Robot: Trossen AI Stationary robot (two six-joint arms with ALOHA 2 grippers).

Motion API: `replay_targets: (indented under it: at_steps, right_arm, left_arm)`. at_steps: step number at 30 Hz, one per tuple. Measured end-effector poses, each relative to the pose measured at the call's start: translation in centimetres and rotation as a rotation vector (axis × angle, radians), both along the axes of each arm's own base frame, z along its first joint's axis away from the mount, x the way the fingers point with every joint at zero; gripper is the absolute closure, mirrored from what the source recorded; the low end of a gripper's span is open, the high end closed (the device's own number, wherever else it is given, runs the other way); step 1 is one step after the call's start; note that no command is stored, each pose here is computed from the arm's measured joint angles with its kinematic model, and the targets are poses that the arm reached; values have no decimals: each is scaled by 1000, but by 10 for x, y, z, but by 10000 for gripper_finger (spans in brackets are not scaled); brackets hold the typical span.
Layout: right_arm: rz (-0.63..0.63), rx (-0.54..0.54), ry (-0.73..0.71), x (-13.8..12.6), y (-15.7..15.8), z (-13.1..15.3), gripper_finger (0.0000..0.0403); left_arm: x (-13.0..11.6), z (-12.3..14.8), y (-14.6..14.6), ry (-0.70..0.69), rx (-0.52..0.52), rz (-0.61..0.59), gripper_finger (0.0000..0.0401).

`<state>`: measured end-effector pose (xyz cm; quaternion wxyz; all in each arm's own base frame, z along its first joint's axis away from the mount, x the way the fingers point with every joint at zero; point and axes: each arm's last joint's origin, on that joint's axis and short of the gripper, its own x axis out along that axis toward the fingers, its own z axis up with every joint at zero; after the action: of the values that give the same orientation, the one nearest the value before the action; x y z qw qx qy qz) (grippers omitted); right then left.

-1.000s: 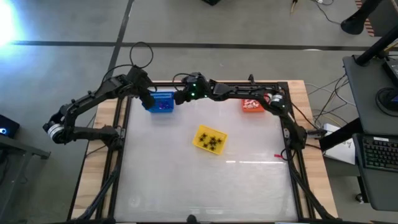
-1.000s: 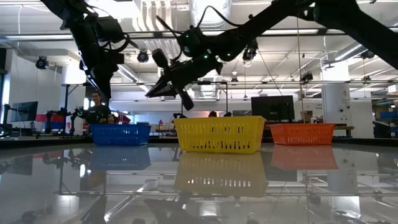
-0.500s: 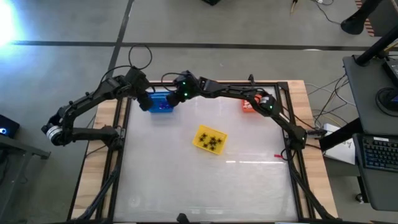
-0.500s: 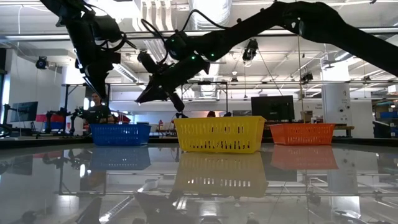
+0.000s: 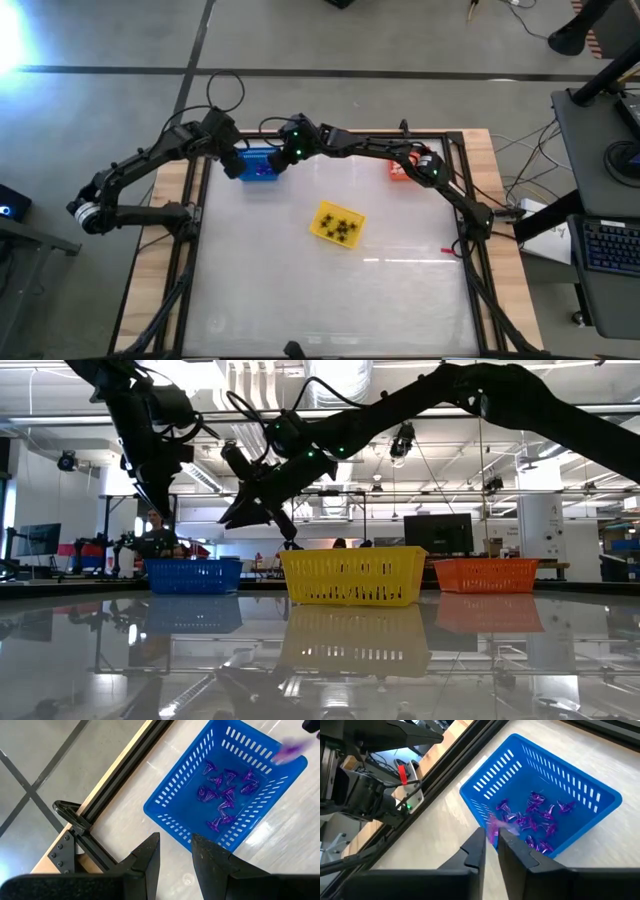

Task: Sort Halloween decoration
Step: Put the purple witch hat toy into the blue bin, then return to Home Position

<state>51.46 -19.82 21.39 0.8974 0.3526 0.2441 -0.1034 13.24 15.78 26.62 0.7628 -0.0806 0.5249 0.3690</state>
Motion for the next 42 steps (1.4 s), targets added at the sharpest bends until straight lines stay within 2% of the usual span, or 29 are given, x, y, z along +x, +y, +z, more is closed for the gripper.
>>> replay_targets:
  at_steps: [7, 14, 21, 27, 31, 36, 42]
  right_arm:
    - [5, -10, 0, 0, 0, 0, 307]
    - [9, 16, 43, -3, 1, 5, 294]
    - [104, -5, 277, -22, 9, 35, 295]
    - [146, 17, 412, -42, 21, 48, 298]
    - [143, 47, 562, -57, 28, 48, 308]
    - [147, 34, 748, -70, 44, 47, 322]
    - [206, 13, 784, -68, 71, 50, 335]
  left_arm:
    - [-1, -1, -1, 8, -19, 11, 307]
    - [-1, -1, -2, 6, -23, 19, 307]
    - [-4, -4, -6, 22, -89, 4, 307]
    - [-8, -7, -12, 52, -165, -9, 307]
    - [-10, -7, -15, 66, -186, -6, 307]
    - [-14, 1, -24, -42, -226, -49, 307]
    - [-26, 19, -41, -182, -191, -54, 307]
